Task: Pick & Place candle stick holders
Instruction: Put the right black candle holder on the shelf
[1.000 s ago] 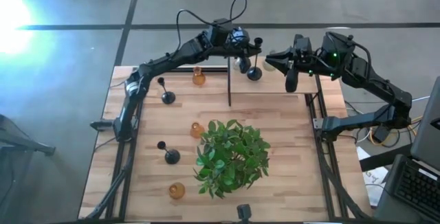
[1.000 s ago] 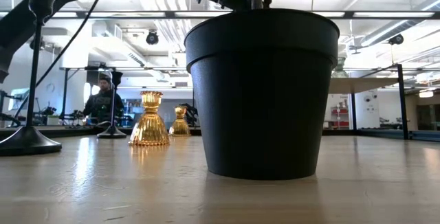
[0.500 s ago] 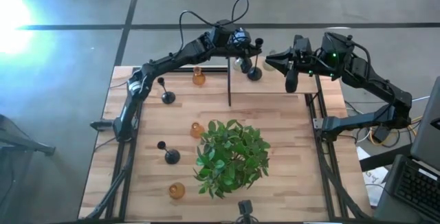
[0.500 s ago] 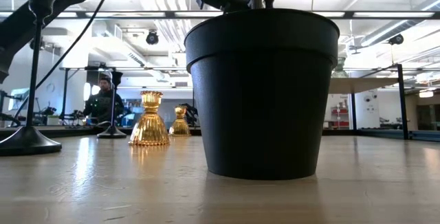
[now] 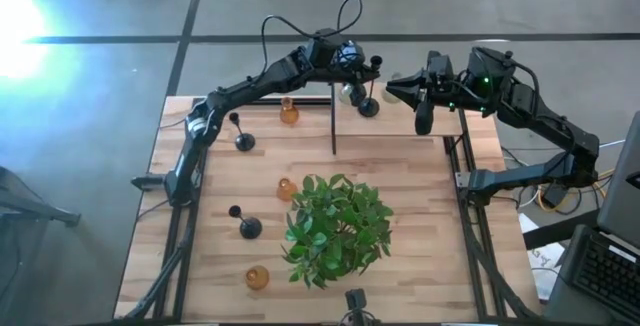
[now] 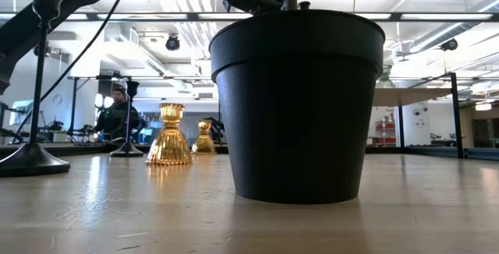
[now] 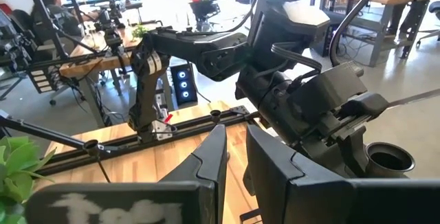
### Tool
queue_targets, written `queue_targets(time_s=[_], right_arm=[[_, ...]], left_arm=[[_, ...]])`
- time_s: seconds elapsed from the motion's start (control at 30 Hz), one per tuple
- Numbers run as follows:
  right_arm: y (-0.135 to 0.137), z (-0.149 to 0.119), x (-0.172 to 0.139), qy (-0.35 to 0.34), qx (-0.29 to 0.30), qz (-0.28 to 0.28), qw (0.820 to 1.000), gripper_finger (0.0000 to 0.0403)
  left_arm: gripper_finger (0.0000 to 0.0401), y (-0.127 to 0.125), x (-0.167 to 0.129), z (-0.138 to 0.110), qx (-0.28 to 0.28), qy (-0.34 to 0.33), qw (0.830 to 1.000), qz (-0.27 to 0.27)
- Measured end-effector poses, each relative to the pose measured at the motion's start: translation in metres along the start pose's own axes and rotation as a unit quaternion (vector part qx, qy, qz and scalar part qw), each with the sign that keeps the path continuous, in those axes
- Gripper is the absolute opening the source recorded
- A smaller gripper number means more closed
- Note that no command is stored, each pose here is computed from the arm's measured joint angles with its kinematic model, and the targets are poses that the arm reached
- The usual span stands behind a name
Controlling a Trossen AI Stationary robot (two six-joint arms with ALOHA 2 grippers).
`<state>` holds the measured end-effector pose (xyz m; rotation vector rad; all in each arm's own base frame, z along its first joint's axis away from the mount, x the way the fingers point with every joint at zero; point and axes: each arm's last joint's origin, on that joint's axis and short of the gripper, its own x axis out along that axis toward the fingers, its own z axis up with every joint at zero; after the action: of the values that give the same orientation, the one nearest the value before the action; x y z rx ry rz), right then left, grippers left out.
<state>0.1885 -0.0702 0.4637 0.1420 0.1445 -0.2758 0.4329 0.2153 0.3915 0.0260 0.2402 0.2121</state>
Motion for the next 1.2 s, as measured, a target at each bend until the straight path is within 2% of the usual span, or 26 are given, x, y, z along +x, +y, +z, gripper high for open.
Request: queue_targets(time_s=[0.83,1.2], right_arm=[[0.0,0.0001,-0.0001,0.0,0.003,0.0,1.0,0.0052],[0.0001,0.0002,-0.0006,-0.001,0.004,0.001,1.0,0.0052]], left_arm=[[0.0045,0.0002,0.0,0.0006,0.022,-0.003,1.0,0.0],[0.0119,0.0001,0.0,0.0009,0.011,-0.005,1.0,-0.002]])
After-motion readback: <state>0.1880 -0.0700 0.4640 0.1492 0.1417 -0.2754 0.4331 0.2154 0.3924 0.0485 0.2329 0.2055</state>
